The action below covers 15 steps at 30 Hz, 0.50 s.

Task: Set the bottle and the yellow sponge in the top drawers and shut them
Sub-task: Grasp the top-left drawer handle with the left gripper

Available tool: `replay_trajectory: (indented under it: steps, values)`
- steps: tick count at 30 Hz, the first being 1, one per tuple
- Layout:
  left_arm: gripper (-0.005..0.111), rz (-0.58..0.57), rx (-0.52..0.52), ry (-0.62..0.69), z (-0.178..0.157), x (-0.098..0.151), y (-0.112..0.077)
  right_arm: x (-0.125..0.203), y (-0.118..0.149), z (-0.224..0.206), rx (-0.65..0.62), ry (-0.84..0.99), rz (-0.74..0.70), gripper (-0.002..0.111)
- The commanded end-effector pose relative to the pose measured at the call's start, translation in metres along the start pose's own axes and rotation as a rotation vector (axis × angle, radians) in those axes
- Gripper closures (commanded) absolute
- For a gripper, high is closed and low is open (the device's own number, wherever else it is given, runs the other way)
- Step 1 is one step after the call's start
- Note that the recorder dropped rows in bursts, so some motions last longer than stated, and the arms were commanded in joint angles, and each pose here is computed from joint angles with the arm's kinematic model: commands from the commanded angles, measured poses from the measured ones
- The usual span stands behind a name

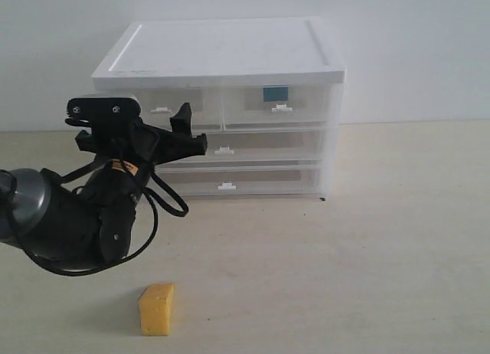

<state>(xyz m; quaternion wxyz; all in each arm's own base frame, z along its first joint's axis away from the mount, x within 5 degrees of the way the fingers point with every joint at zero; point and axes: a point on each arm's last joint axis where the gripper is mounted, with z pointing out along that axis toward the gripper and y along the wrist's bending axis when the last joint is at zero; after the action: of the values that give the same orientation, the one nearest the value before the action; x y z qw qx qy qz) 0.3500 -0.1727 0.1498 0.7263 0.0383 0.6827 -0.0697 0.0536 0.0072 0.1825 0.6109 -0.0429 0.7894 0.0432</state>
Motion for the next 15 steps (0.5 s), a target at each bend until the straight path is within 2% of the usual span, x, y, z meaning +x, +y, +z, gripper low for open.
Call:
replay_trajectory:
  steps: [1, 5, 10, 14, 15]
  values:
    - [0.034, 0.024, -0.010, -0.006, 0.0101, 0.0080, -0.0023, -0.0006, -0.0001, -0.0005, 0.002, -0.009, -0.003, 0.108]
    - [0.036, 0.026, -0.019, -0.022, 0.0113, 0.0103, -0.0019, -0.0006, -0.0001, -0.0005, 0.002, -0.009, -0.003, 0.108]
    - [0.049, 0.011, -0.058, -0.026, 0.0111, 0.0099, 0.0016, -0.0006, -0.0001, -0.0005, 0.002, -0.009, -0.003, 0.108]
    - [0.052, 0.015, -0.049, -0.027, 0.0111, 0.0098, 0.0008, -0.0006, -0.0001, -0.0005, 0.002, -0.009, -0.003, 0.108]
    - [0.058, 0.015, -0.047, -0.027, 0.0109, 0.0098, 0.0000, -0.0006, -0.0001, -0.0005, 0.002, -0.009, -0.003, 0.108]
